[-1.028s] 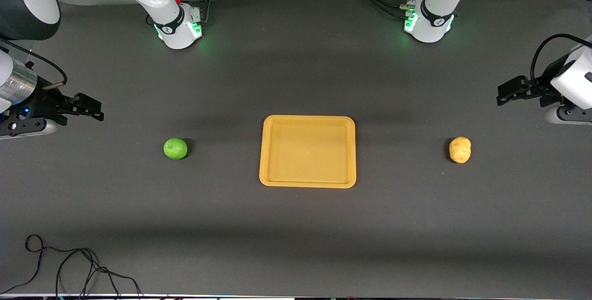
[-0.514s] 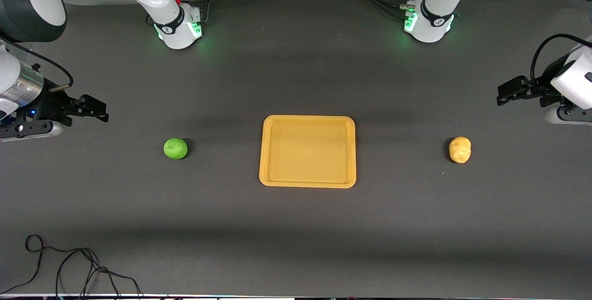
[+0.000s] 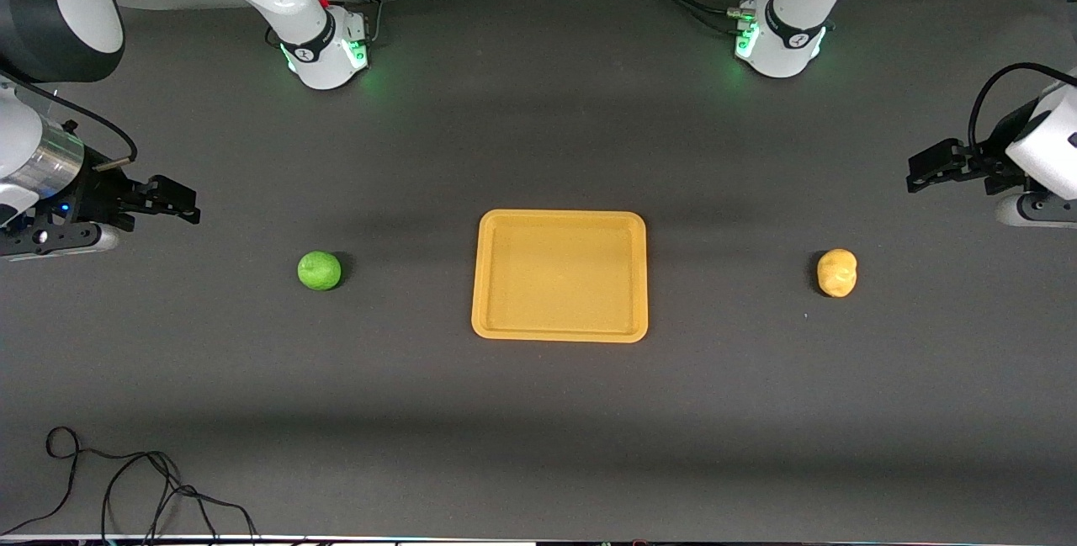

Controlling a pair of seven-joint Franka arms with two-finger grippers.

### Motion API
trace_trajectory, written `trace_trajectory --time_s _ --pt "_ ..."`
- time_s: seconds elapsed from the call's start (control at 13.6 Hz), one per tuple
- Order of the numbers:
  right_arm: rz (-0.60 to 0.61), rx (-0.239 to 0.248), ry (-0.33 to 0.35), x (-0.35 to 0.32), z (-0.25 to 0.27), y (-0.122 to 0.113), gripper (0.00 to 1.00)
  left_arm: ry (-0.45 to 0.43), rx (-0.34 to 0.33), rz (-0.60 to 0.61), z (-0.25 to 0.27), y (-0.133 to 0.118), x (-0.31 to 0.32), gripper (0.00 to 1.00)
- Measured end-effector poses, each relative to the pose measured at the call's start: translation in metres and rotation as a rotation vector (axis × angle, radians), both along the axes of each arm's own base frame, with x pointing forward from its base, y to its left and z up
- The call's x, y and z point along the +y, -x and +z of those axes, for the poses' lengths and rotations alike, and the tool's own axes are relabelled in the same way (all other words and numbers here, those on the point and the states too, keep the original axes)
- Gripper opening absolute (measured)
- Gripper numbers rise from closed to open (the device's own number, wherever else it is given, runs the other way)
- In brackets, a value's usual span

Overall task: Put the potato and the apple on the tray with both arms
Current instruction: 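Lower the left gripper over the yellow potato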

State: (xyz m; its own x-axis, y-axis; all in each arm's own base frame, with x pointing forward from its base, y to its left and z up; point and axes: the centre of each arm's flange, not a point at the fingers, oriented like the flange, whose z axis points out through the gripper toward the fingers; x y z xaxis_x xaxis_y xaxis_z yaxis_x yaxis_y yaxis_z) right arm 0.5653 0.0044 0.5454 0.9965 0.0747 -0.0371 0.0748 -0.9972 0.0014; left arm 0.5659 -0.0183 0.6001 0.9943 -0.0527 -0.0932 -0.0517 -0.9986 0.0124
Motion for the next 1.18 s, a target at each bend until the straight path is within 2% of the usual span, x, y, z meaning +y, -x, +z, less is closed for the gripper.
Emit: trace_trajectory --time_s 0.22,0.37,0.59,0.95,1.18 --pt "-0.003 0.002 0.000 -0.001 -0.001 0.000 1.00 0.006 0.008 -0.023 -0.023 -0.002 0.037 1.00" --pt "-0.006 0.002 0.000 -0.003 -0.001 0.000 1.00 0.007 -0.005 -0.021 -0.059 -0.002 0.048 1.00" --pt "-0.007 0.007 0.001 -0.004 -0.004 -0.001 1.00 0.004 -0.029 -0.019 -0.128 0.010 0.058 1.00" --pt "-0.007 0.014 0.001 -0.003 -0.010 -0.004 1.00 -0.008 -0.138 -0.042 -0.254 0.041 0.078 1.00" --pt "-0.007 0.019 0.002 -0.003 -0.014 -0.005 1.00 -0.010 -0.160 -0.069 -0.323 0.043 0.064 1.00"
